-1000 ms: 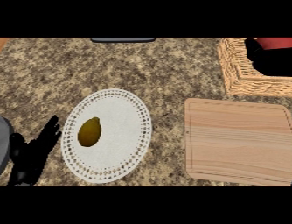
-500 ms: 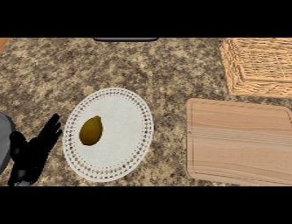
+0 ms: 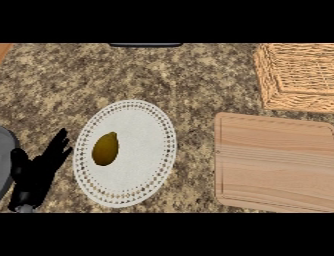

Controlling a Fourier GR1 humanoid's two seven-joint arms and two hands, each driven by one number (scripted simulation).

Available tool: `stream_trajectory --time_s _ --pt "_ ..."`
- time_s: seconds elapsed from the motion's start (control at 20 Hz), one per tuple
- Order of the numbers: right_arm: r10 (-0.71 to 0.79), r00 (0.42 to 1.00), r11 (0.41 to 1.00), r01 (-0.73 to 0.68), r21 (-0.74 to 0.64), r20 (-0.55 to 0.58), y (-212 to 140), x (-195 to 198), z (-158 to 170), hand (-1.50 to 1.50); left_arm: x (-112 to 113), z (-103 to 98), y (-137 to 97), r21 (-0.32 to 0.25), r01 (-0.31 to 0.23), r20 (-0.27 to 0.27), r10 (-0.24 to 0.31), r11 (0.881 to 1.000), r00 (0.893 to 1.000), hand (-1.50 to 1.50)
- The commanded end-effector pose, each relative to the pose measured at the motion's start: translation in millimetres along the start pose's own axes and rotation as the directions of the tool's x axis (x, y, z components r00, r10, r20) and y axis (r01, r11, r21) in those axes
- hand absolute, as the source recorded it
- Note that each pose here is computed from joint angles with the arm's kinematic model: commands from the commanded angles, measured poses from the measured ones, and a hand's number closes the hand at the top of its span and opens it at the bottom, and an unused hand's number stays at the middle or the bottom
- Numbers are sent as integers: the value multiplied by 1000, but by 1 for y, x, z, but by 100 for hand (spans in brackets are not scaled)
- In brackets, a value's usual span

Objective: Pick the bell pepper from the cutting board and place it in the basket

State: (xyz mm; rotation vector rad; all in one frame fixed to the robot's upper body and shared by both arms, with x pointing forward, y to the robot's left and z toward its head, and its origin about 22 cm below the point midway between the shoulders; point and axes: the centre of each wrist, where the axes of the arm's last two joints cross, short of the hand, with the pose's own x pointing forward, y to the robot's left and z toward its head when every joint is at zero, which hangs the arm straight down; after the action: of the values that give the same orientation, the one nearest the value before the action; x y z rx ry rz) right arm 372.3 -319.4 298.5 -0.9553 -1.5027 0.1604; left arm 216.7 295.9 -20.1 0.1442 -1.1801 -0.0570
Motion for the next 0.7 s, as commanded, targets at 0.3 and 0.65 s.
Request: stream_trajectory --time_s 0.3,0.65 --pt "-193 978 981 195 8 -78 20 -70 -30 150 -44 5 -14 -5 11 -162 -11 1000 987 0" --pt "-198 977 980 200 18 -85 32 -112 -34 150 -34 6 -4 9 -3 -161 5 1000 987 0"
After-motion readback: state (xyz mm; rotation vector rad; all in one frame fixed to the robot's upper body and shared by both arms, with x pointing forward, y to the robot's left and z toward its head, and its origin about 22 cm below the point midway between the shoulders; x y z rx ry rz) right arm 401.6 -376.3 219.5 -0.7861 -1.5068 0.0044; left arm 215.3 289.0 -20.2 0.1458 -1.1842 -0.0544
